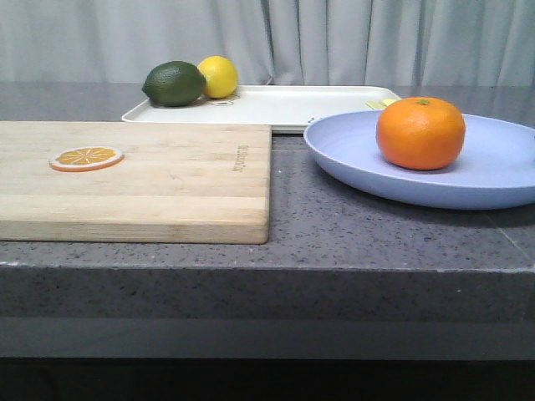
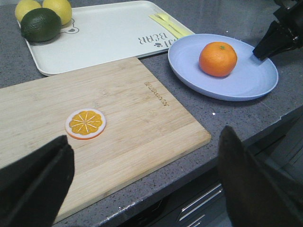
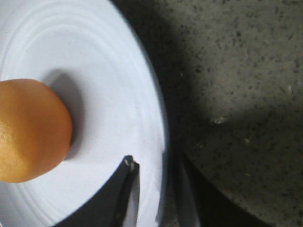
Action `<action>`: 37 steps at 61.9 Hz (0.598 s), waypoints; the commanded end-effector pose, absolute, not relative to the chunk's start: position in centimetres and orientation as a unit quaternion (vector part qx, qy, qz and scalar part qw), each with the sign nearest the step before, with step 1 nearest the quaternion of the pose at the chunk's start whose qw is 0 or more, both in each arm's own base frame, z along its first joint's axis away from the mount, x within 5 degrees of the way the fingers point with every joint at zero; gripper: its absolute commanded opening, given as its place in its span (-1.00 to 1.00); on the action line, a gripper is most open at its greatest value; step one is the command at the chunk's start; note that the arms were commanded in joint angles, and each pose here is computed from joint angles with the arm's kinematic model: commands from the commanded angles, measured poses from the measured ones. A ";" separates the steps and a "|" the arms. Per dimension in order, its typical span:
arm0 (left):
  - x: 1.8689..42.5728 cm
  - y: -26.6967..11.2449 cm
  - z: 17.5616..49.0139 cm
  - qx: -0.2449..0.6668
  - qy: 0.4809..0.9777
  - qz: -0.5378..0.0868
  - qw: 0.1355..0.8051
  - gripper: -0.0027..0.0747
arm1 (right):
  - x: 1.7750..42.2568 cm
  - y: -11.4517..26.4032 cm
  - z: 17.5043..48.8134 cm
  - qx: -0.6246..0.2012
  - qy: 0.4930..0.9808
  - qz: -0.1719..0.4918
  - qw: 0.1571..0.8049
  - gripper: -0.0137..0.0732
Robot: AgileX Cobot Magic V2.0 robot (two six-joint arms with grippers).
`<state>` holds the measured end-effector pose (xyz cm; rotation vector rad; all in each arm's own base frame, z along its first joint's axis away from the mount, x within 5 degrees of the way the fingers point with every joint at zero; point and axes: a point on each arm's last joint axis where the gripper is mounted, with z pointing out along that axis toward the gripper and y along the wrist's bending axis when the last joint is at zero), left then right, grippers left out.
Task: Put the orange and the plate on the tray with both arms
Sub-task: 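Grip the blue plate rim nearest the right gripper, then lift the plate with the orange using the right gripper toward the tray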
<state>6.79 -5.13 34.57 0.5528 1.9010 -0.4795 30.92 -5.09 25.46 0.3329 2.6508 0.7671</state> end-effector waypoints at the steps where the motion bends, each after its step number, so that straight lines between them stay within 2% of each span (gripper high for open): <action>1: 6.9 -5.2 36.0 0.216 0.769 -0.219 0.560 0.62 | 31.1 -4.9 27.5 0.115 0.927 0.281 0.222 -0.20; 26: 6.9 -5.2 36.0 0.216 0.769 -0.219 0.560 0.62 | 31.6 -5.1 26.6 0.123 0.928 0.284 0.209 -0.21; 37: 6.9 -5.2 36.0 0.216 0.769 -0.219 0.560 0.62 | 31.7 -5.2 26.5 0.126 0.928 0.280 0.213 -0.54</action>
